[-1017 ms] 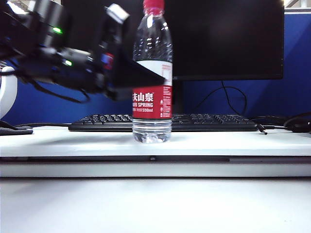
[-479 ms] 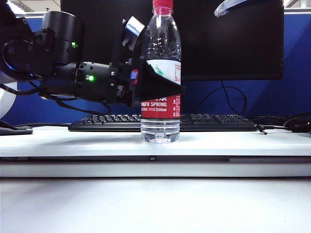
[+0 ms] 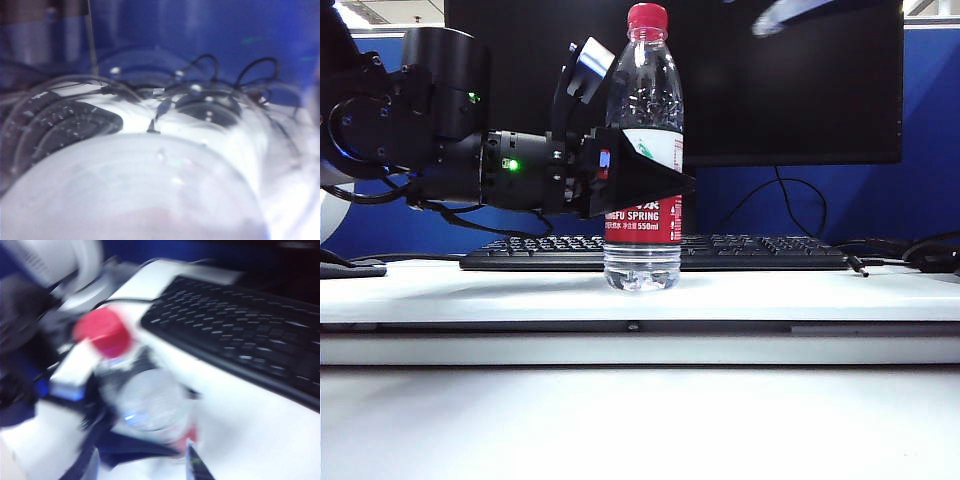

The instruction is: Unscrew the cap from the plastic bottle on the table.

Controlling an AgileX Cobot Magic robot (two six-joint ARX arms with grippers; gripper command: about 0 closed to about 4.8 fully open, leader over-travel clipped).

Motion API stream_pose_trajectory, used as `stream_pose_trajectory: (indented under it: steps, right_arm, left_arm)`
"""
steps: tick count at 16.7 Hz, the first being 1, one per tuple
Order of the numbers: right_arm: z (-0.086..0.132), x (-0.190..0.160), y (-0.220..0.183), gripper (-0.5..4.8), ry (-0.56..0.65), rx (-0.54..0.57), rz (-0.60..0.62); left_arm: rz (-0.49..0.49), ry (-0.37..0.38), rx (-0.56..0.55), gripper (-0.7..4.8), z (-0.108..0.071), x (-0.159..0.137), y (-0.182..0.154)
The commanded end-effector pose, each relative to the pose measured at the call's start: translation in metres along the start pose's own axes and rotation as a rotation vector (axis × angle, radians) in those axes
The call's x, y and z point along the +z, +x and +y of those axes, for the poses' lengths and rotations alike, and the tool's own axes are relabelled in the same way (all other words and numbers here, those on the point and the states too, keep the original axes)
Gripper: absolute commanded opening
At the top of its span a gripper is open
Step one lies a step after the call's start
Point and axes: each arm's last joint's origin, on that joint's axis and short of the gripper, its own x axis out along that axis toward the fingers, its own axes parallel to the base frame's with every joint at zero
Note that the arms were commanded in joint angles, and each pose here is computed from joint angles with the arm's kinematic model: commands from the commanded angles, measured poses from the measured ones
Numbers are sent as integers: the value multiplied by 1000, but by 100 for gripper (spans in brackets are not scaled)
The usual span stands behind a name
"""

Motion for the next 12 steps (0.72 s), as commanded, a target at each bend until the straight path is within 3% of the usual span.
stream_pose_trajectory:
  steps: [1,3,6,8,9,12]
  right_arm:
    - [14,1,16,225,-99,-40,-36]
    - [22,3,24,225,-166,-102,-92]
    - [28,11,32,236,-179,-232,-216]
    - [35,13,43,392,-160,-267,-275]
    - [43,10,53,396,-147,-314,-301]
    - [61,1,69,398,-157,-305,-308]
  left_arm:
    - [-13,9,6,329,1,2,0]
    - [-13,9,5,276,1,2,0]
    - [-14,9,6,276,1,2,0]
    - [-13,8,6,276,1,2,0]
    - [-13,7,6,276,1,2,0]
    - [-13,-10,6,276,1,2,0]
